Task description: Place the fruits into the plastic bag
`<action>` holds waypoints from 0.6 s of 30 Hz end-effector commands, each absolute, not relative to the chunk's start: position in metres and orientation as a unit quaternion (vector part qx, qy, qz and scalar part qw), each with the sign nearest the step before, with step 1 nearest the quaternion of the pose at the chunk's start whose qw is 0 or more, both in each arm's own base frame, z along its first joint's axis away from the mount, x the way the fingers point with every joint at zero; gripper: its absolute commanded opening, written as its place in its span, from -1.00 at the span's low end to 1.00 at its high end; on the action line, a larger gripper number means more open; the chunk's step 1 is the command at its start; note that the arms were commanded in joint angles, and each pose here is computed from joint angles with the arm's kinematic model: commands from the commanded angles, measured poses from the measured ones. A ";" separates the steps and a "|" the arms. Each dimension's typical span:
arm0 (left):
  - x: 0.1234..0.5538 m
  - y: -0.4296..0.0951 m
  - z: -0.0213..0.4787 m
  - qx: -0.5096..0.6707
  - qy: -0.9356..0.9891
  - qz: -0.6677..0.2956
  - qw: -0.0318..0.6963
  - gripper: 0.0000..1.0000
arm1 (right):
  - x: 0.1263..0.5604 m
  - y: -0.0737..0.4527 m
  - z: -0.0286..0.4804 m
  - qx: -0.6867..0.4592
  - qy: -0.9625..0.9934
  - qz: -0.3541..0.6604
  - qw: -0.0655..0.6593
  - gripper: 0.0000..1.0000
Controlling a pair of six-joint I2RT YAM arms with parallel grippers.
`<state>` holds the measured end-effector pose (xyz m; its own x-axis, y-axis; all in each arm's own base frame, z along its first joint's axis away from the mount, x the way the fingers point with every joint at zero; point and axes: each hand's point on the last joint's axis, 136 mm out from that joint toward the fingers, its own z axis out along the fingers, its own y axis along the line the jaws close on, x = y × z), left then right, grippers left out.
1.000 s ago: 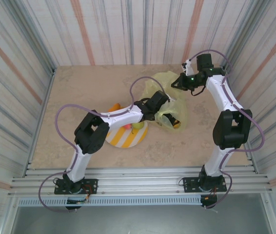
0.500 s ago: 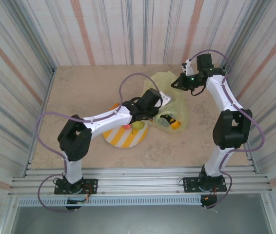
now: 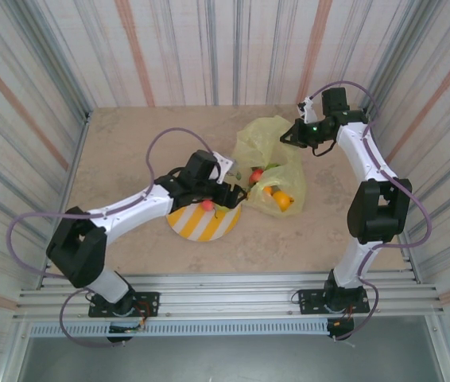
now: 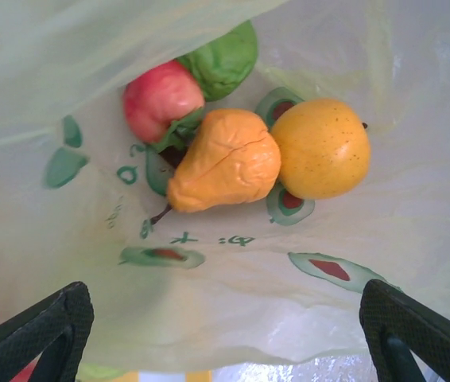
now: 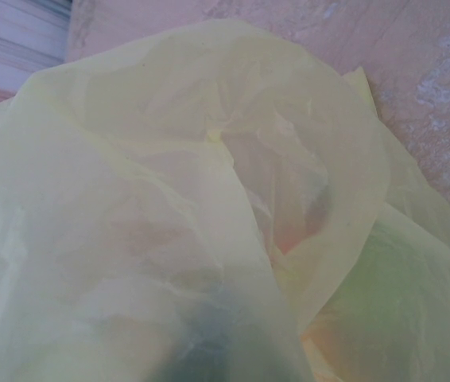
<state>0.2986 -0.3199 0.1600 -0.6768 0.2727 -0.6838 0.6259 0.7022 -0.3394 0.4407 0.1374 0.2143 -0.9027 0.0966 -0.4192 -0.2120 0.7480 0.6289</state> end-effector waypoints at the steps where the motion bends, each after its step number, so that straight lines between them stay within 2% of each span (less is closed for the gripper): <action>1: 0.301 -0.303 0.186 0.232 0.858 -0.303 0.344 0.82 | 0.435 0.137 0.210 -0.033 0.909 0.360 0.206 -1.00; 5: 0.305 -0.265 0.195 0.180 0.863 -0.291 0.371 0.83 | 0.436 0.137 0.209 -0.033 0.909 0.361 0.205 -1.00; 10: 0.327 -0.199 0.183 0.081 0.892 -0.219 0.386 0.84 | 0.438 0.138 0.207 -0.032 0.909 0.362 0.204 -1.00; 15: 0.357 -0.165 0.161 0.078 0.919 -0.112 0.370 0.89 | 0.437 0.139 0.206 -0.033 0.909 0.363 0.202 -1.00; 18: 0.375 -0.165 0.147 0.093 0.930 -0.072 0.349 0.93 | 0.437 0.139 0.205 -0.032 0.910 0.362 0.202 -1.00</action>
<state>0.3633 -0.1775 0.1553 -0.7263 0.0433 -0.6860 0.2410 0.9507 -0.1951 0.4411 0.1375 0.2125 -0.9047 0.0964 -0.4150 -0.2094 0.7477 0.6301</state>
